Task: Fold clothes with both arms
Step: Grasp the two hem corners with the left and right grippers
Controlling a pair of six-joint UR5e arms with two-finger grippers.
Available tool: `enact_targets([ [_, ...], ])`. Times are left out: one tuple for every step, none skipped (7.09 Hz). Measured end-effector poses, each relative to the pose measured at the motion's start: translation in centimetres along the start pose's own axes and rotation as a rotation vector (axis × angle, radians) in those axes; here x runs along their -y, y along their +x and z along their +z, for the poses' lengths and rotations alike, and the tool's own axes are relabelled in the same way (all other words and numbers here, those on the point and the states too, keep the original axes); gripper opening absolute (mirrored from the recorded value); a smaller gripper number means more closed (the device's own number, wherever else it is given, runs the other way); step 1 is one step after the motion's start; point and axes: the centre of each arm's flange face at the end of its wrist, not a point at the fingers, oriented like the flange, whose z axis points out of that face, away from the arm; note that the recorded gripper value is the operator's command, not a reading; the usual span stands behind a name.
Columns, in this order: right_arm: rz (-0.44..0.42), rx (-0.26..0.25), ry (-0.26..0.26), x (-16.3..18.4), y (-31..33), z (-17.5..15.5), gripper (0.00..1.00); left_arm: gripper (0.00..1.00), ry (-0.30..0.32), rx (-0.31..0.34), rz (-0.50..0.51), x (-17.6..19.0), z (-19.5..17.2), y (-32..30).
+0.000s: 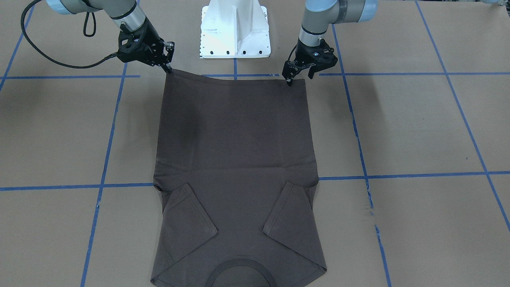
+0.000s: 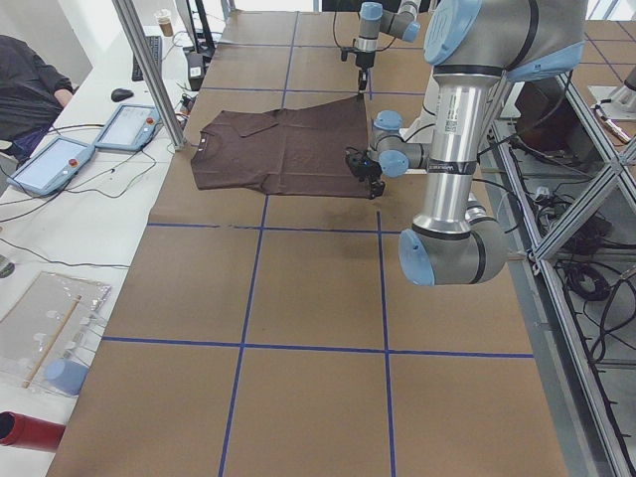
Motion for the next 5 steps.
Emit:
enact_targets([
  [0.001, 0.002, 0.001, 0.07, -0.04, -0.07, 0.00, 0.82, 0.001, 0.005, -0.001, -0.06, 0.14, -0.19],
  [0.001, 0.003, 0.002, 0.12, -0.10, -0.12, 0.00, 0.73, 0.003, 0.011, -0.002, 0.01, 0.26, -0.42],
  [0.001, 0.005, 0.002, 0.17, -0.16, -0.17, 0.00, 0.58, 0.004, 0.015, -0.003, 0.06, 0.34, -0.64],
  [0.001, 0.006, 0.003, 0.22, -0.20, -0.22, 0.00, 0.37, 0.005, 0.018, -0.005, 0.11, 0.34, -0.81],
  [0.002, 0.008, 0.003, 0.26, -0.23, -0.30, 0.00, 0.19, 0.005, 0.019, -0.007, 0.15, 0.31, -0.95],
])
